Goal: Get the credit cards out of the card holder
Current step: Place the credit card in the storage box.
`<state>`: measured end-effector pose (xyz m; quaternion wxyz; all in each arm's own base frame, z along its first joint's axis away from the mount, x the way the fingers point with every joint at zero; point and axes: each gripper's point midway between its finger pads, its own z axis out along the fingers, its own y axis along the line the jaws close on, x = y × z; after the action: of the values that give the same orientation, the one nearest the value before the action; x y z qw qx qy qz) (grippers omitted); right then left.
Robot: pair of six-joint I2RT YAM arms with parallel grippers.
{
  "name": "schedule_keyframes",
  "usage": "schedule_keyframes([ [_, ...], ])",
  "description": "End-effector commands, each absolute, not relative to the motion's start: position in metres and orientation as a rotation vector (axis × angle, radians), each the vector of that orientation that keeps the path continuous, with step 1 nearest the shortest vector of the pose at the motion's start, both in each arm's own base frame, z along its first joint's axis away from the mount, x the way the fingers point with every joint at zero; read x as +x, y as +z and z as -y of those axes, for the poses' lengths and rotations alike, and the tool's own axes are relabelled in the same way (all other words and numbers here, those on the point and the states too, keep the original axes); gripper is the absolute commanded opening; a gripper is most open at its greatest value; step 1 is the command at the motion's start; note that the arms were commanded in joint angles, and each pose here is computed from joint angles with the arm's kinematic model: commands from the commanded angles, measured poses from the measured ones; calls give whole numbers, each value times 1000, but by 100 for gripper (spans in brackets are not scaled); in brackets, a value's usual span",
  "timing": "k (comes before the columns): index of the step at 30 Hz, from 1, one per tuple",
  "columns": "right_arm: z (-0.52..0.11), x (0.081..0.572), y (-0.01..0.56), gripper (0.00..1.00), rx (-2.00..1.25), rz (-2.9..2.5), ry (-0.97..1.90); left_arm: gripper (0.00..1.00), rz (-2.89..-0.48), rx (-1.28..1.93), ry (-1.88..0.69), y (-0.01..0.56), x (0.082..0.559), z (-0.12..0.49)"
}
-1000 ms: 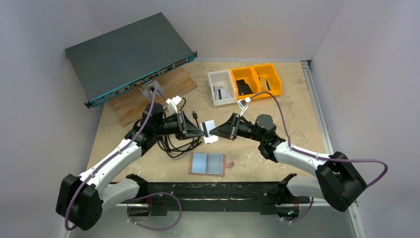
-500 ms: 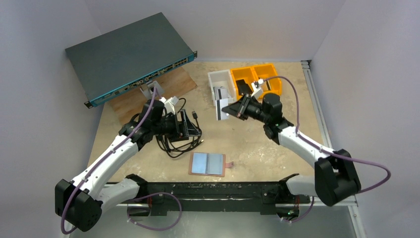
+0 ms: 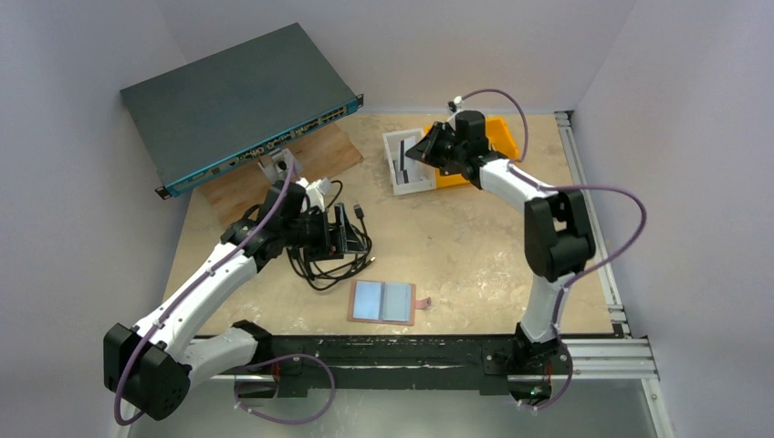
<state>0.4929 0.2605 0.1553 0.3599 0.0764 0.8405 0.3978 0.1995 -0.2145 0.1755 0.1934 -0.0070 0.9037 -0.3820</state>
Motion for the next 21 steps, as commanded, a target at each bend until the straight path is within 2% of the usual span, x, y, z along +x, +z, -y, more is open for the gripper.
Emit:
schedule_keyframes([
  [1, -256, 520, 139, 0, 189, -2227, 906, 77, -2486, 47, -1083, 191, 205, 217],
  [8, -248, 541, 119, 0, 216, -2266, 799, 78, -2500, 60, -1082, 187, 201, 216],
  [16, -251, 542, 124, 37, 204, -2284, 812, 79, -2530, 68, -1069, 180, 200, 220],
  [21, -245, 534, 147, 44, 213, -2272, 785, 79, -2574, 106, -1002, 169, 195, 228],
])
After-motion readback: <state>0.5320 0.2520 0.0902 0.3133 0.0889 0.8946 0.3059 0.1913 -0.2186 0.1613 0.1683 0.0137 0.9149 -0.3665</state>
